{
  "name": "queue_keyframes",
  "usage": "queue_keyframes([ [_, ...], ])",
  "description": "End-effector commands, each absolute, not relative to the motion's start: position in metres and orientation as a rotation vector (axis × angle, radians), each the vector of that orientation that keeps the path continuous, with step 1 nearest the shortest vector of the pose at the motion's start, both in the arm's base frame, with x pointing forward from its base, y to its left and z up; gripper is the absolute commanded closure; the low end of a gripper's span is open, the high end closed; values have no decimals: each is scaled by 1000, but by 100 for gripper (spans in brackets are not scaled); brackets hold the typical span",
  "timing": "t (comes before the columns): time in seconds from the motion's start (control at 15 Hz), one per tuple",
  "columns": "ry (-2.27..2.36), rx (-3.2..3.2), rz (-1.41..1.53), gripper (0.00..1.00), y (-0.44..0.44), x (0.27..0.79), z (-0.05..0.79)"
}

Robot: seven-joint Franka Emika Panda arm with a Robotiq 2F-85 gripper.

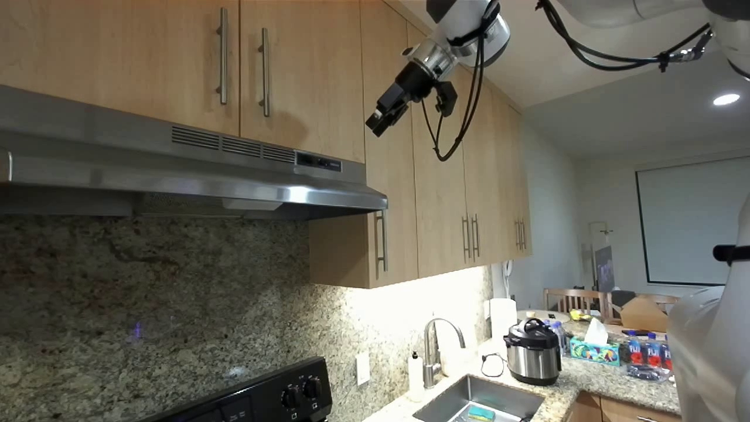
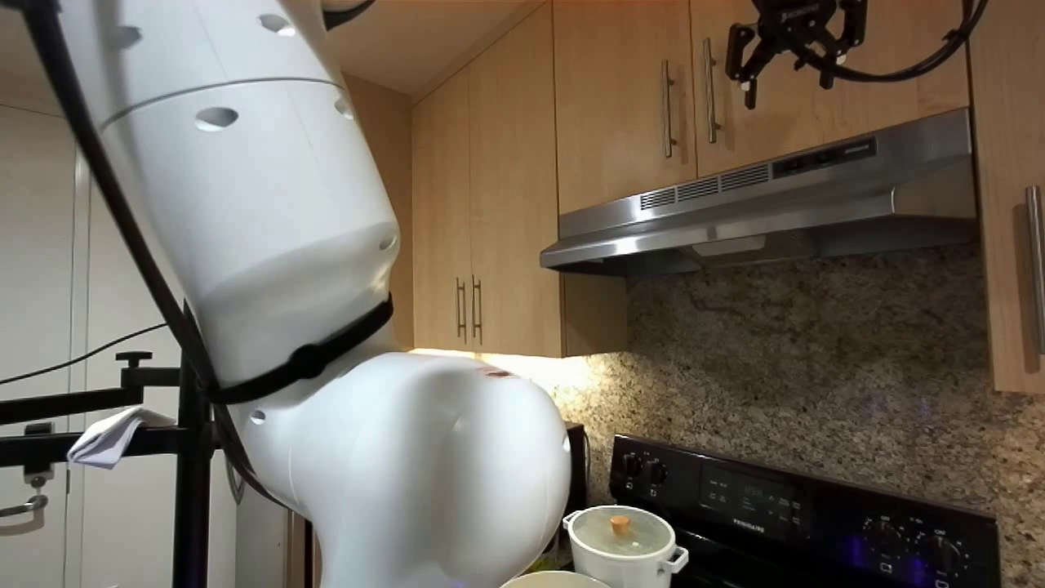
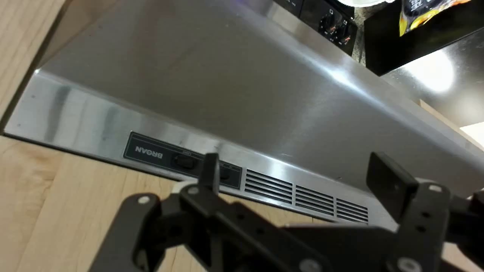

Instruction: Open the top right cabinet door

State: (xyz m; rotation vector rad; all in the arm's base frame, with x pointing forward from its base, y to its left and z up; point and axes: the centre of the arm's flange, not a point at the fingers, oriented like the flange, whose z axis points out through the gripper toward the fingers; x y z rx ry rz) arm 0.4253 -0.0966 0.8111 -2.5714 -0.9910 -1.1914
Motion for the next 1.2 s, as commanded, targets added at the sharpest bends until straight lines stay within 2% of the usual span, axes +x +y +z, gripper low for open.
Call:
queue_keyframes([
  [0.0,-992,-2573,-1190,0,-96,427,811],
  [0.6,-1017,-2574,-1292,0,-95,431,822],
  [1.13,-1287,-2462,-1370,0,-90,436,872],
])
